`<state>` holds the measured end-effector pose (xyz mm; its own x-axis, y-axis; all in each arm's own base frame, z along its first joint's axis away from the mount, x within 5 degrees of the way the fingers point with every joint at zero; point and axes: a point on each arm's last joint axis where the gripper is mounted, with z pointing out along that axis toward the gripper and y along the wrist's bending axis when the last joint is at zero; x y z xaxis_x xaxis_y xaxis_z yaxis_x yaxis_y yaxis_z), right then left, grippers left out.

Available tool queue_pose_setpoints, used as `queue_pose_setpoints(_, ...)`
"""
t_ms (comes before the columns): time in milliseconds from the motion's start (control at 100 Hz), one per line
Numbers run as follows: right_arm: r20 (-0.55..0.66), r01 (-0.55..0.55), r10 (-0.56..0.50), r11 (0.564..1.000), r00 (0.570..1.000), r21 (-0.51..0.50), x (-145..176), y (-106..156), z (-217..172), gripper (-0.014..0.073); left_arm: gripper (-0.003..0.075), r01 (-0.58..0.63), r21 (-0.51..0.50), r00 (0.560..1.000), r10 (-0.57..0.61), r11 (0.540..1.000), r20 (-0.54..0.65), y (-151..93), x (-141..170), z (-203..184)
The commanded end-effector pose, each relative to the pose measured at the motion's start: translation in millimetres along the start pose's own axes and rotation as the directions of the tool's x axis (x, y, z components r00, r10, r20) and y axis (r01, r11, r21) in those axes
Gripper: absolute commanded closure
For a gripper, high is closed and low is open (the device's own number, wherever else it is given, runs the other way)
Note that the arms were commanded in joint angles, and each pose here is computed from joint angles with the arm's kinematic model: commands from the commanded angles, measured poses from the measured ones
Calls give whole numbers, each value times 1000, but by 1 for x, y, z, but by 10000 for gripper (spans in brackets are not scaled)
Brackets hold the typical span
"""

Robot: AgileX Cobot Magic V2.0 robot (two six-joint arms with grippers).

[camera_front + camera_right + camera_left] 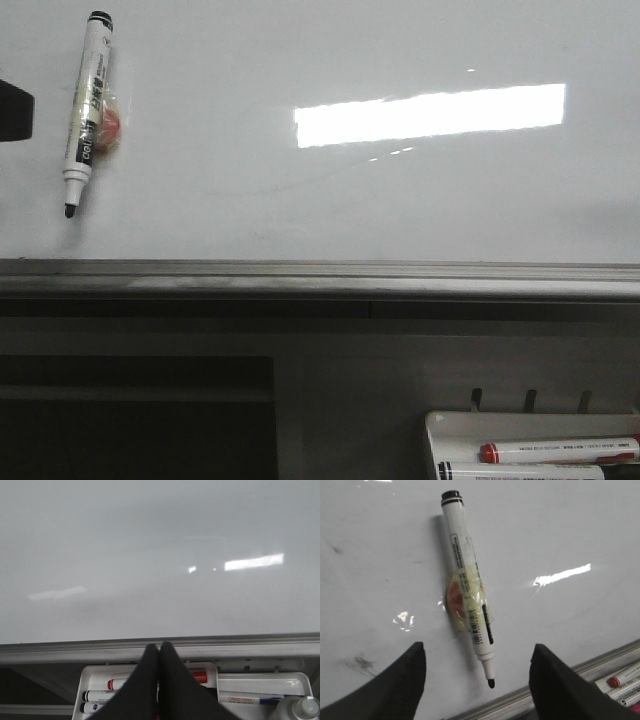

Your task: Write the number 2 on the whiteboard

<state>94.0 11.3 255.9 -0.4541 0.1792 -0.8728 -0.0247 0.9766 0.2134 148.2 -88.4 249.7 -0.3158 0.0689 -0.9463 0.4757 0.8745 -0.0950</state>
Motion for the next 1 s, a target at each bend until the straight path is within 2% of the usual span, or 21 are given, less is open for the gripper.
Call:
queue_pose_setpoints(0,68,0,1,1000,998,-10,-13,2,-2,666,314,15,16,995,-16,1000,100,-5,-14,9)
queue_pose_setpoints(400,68,0,1,1000,998,-10,-13,2,-2,666,314,117,-4,988,-116,993,104,-5,-3,40)
queue_pose_setpoints(580,68,0,1,1000,998,-10,-13,2,-2,666,314,113,-11,984,-111,994,136,-5,-3,48)
queue_pose_setpoints(720,68,0,1,1000,998,-10,-13,2,-2,666,327,116,-20,988,-114,993,100,-4,2,56)
queue_pose_setpoints(770,68,0,1,1000,998,-10,-13,2,-2,666,360,115,-23,989,-112,993,92,-4,4,58)
queue_pose_setpoints(840,68,0,1,1000,998,-10,-13,2,-2,666,456,116,-25,990,-113,993,90,-4,6,60)
queue_pose_setpoints(960,49,20,-20,1000,999,0,-11,2,-2,666,711,114,-25,990,-112,993,82,-4,6,60)
queue_pose_setpoints(990,40,24,-24,1000,999,3,-10,1,-2,666,738,109,-22,991,-107,994,77,-5,7,60)
